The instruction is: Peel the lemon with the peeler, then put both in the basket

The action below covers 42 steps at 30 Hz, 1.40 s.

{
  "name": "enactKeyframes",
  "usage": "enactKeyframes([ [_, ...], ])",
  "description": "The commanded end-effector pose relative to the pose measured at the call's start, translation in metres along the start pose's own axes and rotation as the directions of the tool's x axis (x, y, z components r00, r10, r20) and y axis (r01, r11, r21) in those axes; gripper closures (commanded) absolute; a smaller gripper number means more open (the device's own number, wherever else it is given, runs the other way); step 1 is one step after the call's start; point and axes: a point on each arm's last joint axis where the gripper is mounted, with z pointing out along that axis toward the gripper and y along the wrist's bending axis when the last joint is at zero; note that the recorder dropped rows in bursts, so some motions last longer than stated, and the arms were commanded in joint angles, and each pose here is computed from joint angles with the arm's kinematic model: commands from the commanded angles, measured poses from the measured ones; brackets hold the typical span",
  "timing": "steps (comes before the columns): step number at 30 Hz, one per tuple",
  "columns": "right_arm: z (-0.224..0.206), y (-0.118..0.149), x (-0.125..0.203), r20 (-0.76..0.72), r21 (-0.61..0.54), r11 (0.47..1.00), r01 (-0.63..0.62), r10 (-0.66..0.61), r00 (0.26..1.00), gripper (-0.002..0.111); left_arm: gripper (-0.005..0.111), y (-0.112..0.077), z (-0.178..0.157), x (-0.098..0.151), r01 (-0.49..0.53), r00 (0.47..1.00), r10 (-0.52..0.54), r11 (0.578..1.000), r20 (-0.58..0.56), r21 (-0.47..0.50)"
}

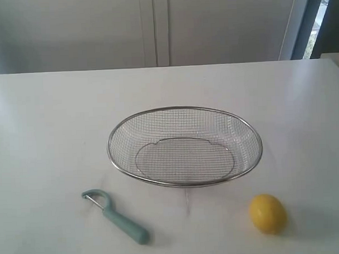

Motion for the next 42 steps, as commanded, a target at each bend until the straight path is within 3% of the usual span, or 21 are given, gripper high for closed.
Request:
enactKeyframes([
  [1, 0.0, 0.0, -0.003, 0.049, -0.007, 1.0, 0.007, -0.007, 0.999, 0.108, 0.107, 0.0, 0.0, 0.001, 0.009, 1.0, -0.009, 1.0, 0.0, 0.001],
  [17, -0.005, 0.002, -0.028, 0.328, -0.024, 1.0, 0.01, -0.002, 0.945, 0.108, 0.107, 0.0, 0.0, 0.001, 0.009, 1.0, -0.009, 1.0, 0.0, 0.001],
  [25, -0.014, 0.004, -0.047, 0.537, -0.038, 0.999, 0.017, 0.006, 0.844, 0.108, 0.107, 0.0, 0.0, 0.001, 0.009, 1.0, -0.009, 1.0, 0.0, 0.001],
  [42, -0.017, 0.004, -0.052, 0.589, -0.041, 0.999, 0.019, 0.009, 0.808, 0.108, 0.107, 0.0, 0.0, 0.001, 0.009, 1.0, -0.009, 1.0, 0.0, 0.001],
])
